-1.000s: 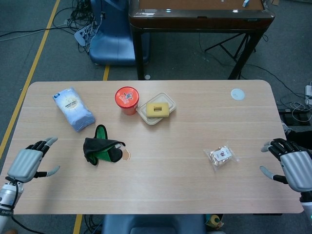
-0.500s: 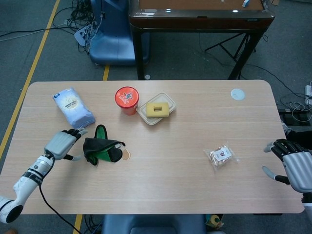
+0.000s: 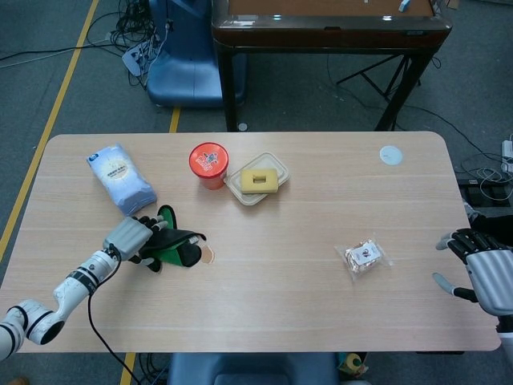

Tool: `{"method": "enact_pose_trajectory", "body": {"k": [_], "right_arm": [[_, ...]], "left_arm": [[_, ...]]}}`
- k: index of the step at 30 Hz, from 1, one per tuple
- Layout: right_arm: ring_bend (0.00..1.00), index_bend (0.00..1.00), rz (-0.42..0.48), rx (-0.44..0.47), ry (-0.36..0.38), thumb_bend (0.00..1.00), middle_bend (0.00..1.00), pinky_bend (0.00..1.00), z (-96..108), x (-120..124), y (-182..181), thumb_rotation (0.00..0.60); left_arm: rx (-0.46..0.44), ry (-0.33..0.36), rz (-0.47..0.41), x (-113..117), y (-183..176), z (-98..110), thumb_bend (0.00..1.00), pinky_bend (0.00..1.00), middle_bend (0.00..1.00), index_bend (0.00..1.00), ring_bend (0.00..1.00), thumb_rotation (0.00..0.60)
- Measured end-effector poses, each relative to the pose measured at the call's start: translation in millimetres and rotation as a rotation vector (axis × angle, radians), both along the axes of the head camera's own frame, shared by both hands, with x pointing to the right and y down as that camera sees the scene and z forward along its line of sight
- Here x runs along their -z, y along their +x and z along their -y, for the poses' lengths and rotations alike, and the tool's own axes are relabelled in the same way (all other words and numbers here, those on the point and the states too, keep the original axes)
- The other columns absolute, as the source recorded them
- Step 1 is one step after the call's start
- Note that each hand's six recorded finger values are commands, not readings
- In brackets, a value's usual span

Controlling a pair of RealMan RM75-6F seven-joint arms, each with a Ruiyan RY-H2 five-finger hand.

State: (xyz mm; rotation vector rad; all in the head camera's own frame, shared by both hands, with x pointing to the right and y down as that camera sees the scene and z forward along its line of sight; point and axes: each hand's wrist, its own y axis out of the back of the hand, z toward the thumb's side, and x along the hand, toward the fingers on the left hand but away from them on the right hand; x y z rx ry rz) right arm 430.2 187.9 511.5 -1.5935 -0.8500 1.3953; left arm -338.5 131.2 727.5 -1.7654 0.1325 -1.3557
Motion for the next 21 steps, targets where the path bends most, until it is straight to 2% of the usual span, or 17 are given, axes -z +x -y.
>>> {"method": "enact_pose_trajectory", "body": {"k": [3, 6, 11, 14, 21], "right_arm": [[0.24, 0.4, -0.003, -0.005, -0.002, 0.28, 0.36, 0.29, -1, 0, 2, 0.6], [0.24, 0.4, -0.007, -0.009, -0.002, 0.28, 0.36, 0.29, -1, 0, 3, 0.6], [0.24, 0.4, -0.011, -0.012, 0.001, 0.28, 0.36, 0.29, -1, 1, 3, 0.6], [0.24, 0.4, -0.014, -0.014, 0.001, 0.28, 0.36, 0.29, -1, 1, 3, 0.6], [0.24, 0.4, -0.017, -0.014, 0.004, 0.28, 0.36, 0.29, 0, 3, 2, 0.6]], "left_arm": [[-0.011, -0.004, 0.013, -9, 0, -1, 0.18, 0.43, 0.09, 0.13, 0.2, 0.6], [-0.018, -0.01, 0.022, -17, -1, -4, 0.18, 0.46, 0.08, 0.17, 0.18, 0.6], [-0.006, -0.025, -0.001, -24, 1, -7, 0.18, 0.5, 0.08, 0.33, 0.18, 0.6], [0.006, -0.032, -0.023, -27, 2, -8, 0.18, 0.53, 0.11, 0.41, 0.22, 0.6], [0.03, -0.038, -0.079, -34, 4, -10, 0.18, 0.71, 0.25, 0.5, 0.35, 0.6]]}}
